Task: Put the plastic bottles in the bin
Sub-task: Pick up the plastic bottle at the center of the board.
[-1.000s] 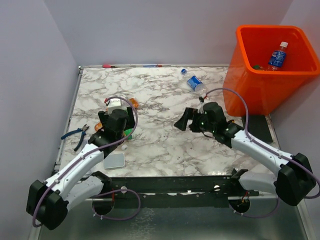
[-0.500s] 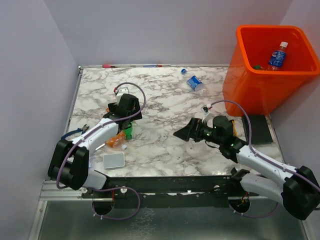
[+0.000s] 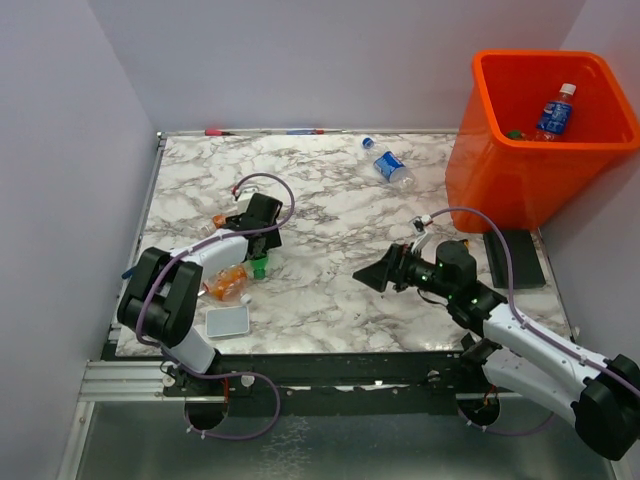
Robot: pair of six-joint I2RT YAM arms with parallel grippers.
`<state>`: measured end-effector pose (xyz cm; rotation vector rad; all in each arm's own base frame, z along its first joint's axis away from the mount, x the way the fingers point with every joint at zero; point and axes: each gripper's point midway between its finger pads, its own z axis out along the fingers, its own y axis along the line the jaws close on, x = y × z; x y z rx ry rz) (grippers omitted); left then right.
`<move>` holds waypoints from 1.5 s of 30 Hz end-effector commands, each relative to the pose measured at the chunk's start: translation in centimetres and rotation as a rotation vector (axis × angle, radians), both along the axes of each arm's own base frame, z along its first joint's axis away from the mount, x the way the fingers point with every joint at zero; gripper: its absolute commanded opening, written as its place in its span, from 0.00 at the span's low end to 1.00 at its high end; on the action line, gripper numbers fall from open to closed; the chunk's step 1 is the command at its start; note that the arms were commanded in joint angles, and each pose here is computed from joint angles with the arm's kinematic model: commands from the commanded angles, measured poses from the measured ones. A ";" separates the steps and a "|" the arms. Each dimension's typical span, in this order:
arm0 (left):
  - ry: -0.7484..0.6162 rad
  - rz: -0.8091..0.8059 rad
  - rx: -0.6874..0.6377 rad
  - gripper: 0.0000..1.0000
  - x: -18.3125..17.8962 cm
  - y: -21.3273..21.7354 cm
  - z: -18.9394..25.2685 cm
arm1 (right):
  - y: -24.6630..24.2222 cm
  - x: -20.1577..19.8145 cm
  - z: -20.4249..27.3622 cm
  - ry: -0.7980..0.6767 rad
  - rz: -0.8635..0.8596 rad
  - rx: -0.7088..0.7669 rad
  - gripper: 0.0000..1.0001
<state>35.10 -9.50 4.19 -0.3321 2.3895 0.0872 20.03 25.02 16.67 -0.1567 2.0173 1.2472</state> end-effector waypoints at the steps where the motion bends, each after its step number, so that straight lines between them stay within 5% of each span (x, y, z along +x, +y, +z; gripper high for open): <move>1: -0.013 -0.007 -0.081 0.64 0.8 -1.4 -0.3 | -0.2 -1.2 -1.5 0.030 0.038 -0.024 0.98; 8: -0.070 -0.011 -0.211 0.34 0.8 -3.1 1.2 | -0.2 -1.6 -2.0 0.023 0.049 -0.045 0.97; 14: -0.273 0.020 -0.593 0.24 -0.3 -7.4 7.4 | 0.8 -1.2 -0.3 -0.091 0.004 -0.051 0.96; 22: -0.465 0.018 -0.930 0.17 -3.9 -12.3 14.3 | 4.7 -1.1 2.4 -0.214 -0.019 -0.019 0.95; 35: -0.519 0.006 -1.119 0.15 -6.8 -14.4 18.8 | 7.8 1.3 3.9 -0.227 -0.089 -0.019 0.86; 45: -0.499 -0.030 -1.161 0.15 -8.3 -15.1 19.2 | 9.5 1.8 5.0 -0.217 -0.070 0.011 0.51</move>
